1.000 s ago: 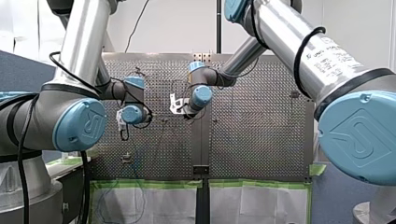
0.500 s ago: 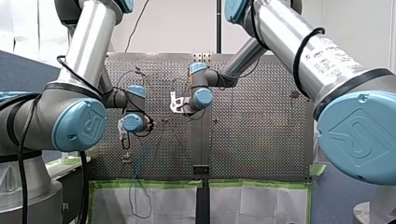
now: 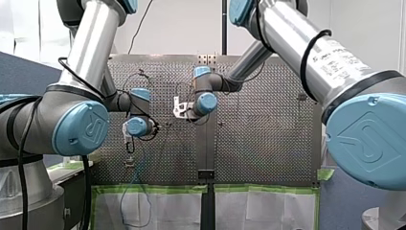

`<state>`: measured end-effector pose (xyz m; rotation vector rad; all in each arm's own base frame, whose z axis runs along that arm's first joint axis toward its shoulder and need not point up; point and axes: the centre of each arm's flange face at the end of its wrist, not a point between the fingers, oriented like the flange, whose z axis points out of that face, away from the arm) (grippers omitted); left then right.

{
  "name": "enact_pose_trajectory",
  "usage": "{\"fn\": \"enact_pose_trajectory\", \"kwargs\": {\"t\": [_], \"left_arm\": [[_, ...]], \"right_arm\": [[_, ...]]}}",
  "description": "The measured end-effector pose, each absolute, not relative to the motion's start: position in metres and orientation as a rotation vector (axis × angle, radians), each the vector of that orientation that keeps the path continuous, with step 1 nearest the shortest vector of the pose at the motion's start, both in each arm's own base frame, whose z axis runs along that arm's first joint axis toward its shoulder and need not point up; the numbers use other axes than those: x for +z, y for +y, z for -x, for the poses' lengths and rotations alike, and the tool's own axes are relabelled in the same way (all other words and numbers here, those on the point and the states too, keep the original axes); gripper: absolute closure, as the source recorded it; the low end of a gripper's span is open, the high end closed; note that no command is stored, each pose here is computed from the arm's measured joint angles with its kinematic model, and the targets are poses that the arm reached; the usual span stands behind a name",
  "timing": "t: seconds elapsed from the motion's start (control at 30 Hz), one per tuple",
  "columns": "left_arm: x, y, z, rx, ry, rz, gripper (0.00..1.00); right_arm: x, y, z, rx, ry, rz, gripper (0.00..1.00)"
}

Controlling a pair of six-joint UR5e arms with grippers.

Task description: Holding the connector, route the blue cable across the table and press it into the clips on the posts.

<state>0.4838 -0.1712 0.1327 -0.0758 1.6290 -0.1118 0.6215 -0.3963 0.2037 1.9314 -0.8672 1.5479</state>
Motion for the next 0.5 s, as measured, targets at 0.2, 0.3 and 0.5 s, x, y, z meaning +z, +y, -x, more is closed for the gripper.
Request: {"fn": "enact_pose_trajectory", "kwargs": {"t": [0.2, 0.3, 0.5], "left_arm": [[0.131, -0.169, -0.495, -0.113, 1.629, 0.081, 1.00], [0.129, -0.169, -0.506, -0.114, 1.628, 0.083, 1.00], [0.139, -0.164, -0.526, -0.111, 1.609, 0.096, 1.00]], "right_arm": [[0.185, -0.405, -0.618, 1.526, -0.893, -1.939, 1.00], [0.184, -0.410, -0.616, 1.532, -0.898, -1.930, 1.00], [0.185, -0.422, -0.611, 1.548, -0.910, -1.916, 1.00]]}}
